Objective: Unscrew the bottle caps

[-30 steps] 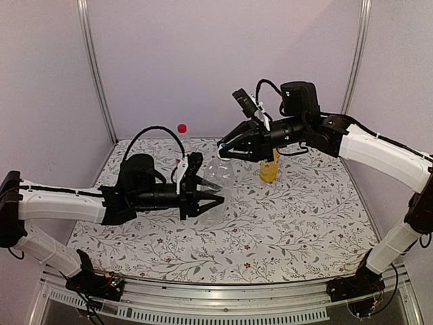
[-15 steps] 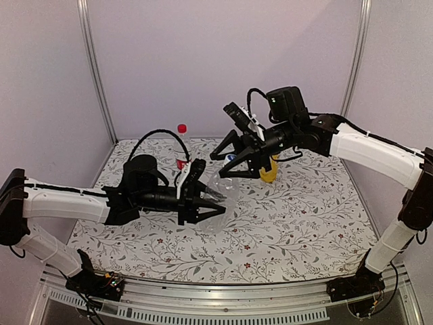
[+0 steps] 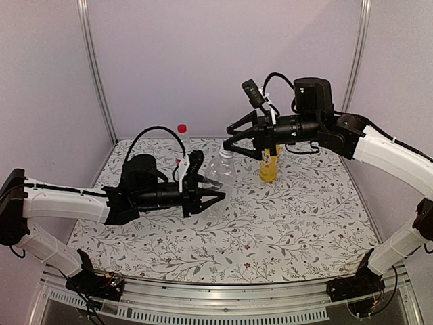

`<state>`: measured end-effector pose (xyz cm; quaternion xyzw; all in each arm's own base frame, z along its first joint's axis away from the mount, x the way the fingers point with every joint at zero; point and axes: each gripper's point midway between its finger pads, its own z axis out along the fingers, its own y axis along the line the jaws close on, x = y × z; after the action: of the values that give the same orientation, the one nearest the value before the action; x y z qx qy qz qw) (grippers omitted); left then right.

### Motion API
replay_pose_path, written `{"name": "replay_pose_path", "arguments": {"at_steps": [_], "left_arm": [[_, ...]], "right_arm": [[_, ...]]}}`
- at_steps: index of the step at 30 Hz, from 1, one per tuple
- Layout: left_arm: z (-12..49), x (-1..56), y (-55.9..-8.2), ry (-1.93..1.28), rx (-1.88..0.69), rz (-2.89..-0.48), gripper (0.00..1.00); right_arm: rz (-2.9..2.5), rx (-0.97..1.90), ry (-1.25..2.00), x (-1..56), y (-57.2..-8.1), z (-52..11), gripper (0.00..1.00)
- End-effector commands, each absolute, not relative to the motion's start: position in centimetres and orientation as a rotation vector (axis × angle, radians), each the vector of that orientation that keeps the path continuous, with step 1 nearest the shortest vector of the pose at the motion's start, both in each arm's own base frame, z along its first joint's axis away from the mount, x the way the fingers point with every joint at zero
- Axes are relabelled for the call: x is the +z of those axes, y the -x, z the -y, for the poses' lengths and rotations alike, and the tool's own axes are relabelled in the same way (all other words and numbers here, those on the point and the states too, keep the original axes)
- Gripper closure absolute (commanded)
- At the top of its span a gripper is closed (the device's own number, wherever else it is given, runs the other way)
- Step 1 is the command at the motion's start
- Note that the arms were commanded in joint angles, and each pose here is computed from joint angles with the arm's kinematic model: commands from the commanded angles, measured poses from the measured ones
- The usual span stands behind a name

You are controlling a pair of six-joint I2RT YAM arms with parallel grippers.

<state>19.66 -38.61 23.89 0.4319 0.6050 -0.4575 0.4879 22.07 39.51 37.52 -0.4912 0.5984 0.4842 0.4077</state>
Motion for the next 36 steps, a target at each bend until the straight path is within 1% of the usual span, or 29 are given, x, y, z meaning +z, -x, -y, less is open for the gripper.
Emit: {"name": "replay_pose_path", "arguments": {"at_steps": [1,6,15,23,28,31,36], "left_arm": [[38.1,24.7,-22.2,-0.881,-0.948,-1.512,0.65],[38.2,24.7,-23.8,-0.78,-0.81,-1.557,0.64],[37.6,25.0,-25.4,-0.671,-0.692,-1.588,0.64],[37.7,24.7,-25.5,-0.671,-0.669,-1.593,0.64],[37.6,24.7,-25.6,-0.67,-0.659,-1.596,0.65],[37.7,24.5,-25.6,-0.679,-0.651,-1.601,0.64],[38.0,24.4,-25.5,-0.69,-0.64,-1.6,0.64]], "right_arm": [[-1.643,1.121,0.855,39.8,-26.6,-38.0,0.21],[-1.7,1.087,0.724,39.6,-27.7,-38.7,0.2],[-1.768,1.096,0.763,36.9,-27.8,-40.6,0.26],[-1.764,1.106,0.783,36.4,-27.7,-41.0,0.36],[-1.766,1.123,0.805,36.1,-27.5,-41.4,0.4],[-1.771,1.125,0.819,35.7,-27.5,-41.7,0.45],[-1.768,1.128,0.825,35.7,-27.4,-41.8,0.49]]}}
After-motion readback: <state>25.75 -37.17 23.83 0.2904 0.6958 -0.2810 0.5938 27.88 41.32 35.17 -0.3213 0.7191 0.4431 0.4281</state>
